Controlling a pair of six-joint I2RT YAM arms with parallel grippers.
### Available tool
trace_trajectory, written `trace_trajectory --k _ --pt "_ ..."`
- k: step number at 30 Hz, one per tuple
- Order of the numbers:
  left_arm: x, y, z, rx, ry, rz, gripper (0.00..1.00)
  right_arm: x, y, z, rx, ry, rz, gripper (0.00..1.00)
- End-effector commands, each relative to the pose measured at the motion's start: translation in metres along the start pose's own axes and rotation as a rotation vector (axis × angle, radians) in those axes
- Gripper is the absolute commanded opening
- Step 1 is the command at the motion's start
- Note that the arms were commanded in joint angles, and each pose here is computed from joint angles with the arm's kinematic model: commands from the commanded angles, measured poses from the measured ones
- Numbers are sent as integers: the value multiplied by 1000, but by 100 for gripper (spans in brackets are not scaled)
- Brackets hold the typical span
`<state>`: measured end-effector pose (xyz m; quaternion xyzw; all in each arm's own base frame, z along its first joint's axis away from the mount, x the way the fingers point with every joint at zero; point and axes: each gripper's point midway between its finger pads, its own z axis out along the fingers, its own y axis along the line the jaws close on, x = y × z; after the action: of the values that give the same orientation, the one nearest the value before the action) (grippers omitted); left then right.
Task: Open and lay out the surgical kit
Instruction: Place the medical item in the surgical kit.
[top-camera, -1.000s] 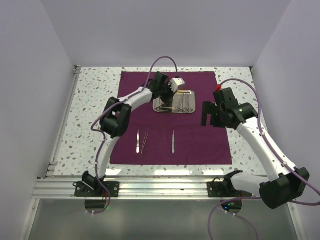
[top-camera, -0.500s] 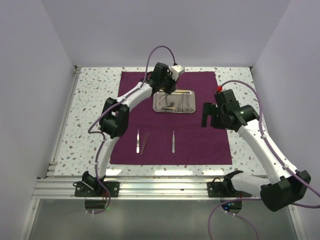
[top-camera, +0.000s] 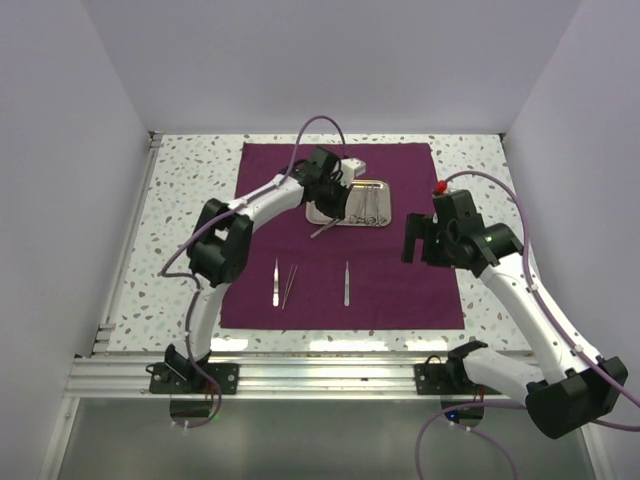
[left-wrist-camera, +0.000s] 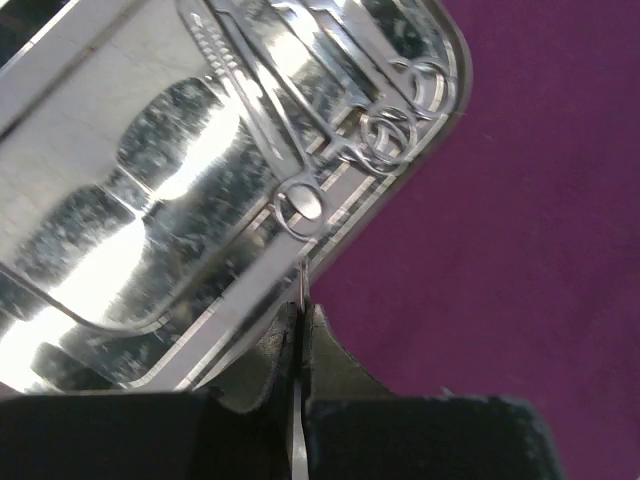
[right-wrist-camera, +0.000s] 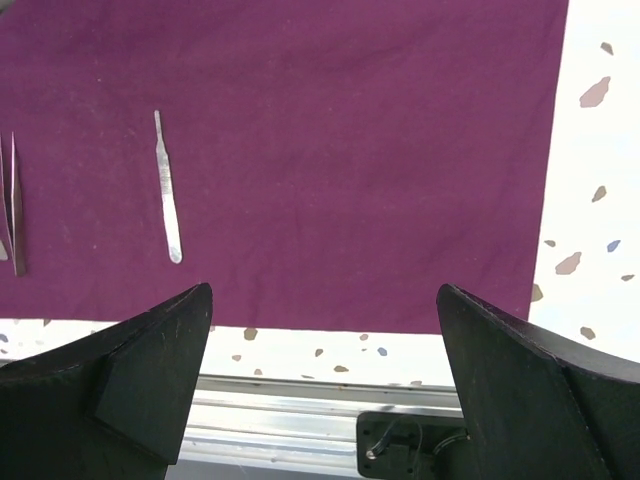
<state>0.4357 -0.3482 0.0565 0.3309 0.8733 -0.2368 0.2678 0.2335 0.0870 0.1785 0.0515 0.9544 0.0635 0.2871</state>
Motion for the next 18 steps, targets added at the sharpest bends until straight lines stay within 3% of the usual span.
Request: trace_trajectory --k 1,5,9,18 --pt "-53 -44 -69 14 -171 -16 0 -1 9 -2 -66 -31 27 99" --pt "-65 -44 -127 -95 -262 -58 0 8 13 -1 -106 -31 46 98" --pt "-57 -40 -163 -190 -274 -126 0 15 12 -1 -123 -32 44 98" --pt "54 -30 -186 -396 -219 -427 0 25 9 -9 -134 -29 36 98"
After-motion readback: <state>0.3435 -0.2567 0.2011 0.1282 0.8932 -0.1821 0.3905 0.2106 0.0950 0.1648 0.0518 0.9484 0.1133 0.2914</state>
